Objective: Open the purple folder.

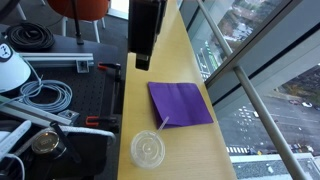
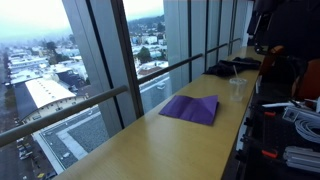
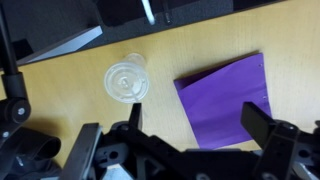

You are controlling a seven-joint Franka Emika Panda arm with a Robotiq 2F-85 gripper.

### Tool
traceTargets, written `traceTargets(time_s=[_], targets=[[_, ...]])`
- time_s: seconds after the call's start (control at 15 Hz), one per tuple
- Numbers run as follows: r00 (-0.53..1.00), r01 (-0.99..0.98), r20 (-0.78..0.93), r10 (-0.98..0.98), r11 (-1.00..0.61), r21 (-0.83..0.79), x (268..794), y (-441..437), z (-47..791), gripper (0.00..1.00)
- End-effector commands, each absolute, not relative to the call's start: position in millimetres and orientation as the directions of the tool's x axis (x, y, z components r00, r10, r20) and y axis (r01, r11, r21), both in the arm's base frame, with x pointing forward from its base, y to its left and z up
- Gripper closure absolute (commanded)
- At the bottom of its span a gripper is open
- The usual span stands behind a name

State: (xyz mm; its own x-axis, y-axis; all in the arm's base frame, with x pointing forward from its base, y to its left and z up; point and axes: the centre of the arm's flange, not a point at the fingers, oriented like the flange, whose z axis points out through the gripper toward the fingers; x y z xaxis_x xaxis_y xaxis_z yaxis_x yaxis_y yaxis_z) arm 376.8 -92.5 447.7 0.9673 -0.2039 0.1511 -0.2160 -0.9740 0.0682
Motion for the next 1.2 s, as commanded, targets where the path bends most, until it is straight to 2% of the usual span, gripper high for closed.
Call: traceTargets(time_s=[0.0,0.27,0.73,1.13], targets=[[0.976,-0.137,0.167,-0.136,-0.991,-0.01,411.9,-52.1,436.6,0.0],[0.983,-0.083,0.161,-0.09,-0.995,-0.05,465.3,-40.5,416.4,0.0],[0.991,-0.094,0.091,-0.096,-0.995,-0.032,576.0,-115.6,358.6,0.0],[0.993,-0.115,-0.014,-0.115,-0.992,-0.042,614.9,-170.0,287.8,0.0]])
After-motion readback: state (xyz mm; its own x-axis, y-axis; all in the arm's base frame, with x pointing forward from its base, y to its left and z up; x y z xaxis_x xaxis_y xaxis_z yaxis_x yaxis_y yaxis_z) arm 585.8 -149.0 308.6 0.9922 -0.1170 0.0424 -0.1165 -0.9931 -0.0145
